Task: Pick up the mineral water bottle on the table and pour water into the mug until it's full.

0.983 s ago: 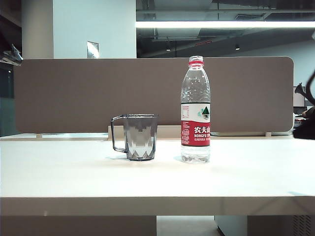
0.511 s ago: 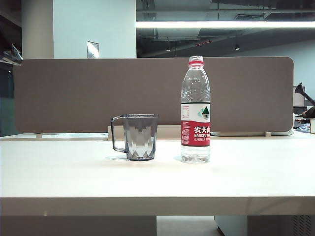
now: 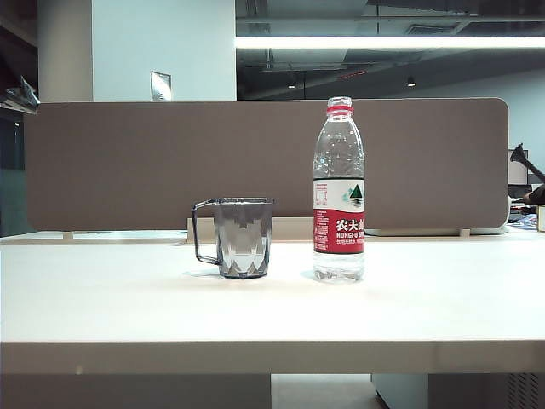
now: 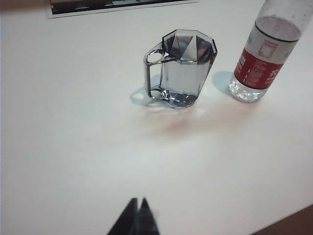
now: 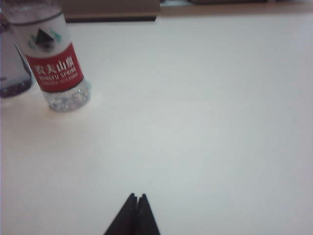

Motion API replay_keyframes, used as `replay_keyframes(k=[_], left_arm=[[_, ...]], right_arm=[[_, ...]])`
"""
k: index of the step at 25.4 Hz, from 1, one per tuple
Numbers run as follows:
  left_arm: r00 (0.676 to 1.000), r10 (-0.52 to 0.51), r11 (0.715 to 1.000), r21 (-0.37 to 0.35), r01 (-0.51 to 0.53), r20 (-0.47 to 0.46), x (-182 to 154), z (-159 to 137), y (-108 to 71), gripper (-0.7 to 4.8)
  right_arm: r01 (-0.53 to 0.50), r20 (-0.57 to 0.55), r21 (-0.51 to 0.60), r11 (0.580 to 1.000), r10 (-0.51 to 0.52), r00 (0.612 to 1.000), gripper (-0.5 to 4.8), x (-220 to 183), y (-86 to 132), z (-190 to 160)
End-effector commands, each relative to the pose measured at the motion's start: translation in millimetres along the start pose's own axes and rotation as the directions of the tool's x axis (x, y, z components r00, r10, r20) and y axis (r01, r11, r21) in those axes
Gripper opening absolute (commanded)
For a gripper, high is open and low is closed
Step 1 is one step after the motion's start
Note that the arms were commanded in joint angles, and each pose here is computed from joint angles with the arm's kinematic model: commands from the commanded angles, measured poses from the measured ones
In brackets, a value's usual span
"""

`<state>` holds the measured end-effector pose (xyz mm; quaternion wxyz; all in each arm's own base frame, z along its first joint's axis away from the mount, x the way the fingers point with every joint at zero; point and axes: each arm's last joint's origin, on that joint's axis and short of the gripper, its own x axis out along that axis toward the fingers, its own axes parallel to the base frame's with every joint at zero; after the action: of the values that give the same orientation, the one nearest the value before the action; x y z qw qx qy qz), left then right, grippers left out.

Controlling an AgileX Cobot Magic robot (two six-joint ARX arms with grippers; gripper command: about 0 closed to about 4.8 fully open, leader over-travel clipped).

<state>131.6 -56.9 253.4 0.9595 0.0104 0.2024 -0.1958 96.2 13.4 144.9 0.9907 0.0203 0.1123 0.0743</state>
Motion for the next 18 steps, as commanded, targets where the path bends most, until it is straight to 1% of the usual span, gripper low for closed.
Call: replay_keyframes(k=[1,4,14,17,18], left_arm=[[1.000,-0.005,1.000,0.001,0.005,0.020,-1,3,-0.5,-0.01],[1.000,-0.005,1.000,0.001,0.005,0.020,-1,3,-0.5,-0.01],[1.000,-0.005,1.000,0.001,0.005,0.020,-1,3,-0.4,-0.01],[0.996,0.010,1.000,-0.011,-0.009,0.087,-15,6,4.9,-0.03],[0.993,0.037,0.999,-0.011,-0.036,0.110,-19,7,8.8,-0.03]], right_arm=[[0.016,0.046,-0.010,1.000,-0.016,0.999,0.00,-1,0,2],[0.056,0.043,-0.011,0.998,-0.056,0.998,0.00,-1,-2,1],[0.047,0.041,-0.011,0.999,-0.046,0.998,0.00,-1,-1,1],[0.047,0.041,-0.011,0.999,-0.047,0.998,0.00,-1,-1,1],[0.047,0.042,-0.011,0.999,-0.046,0.998,0.00,-1,-1,1]])
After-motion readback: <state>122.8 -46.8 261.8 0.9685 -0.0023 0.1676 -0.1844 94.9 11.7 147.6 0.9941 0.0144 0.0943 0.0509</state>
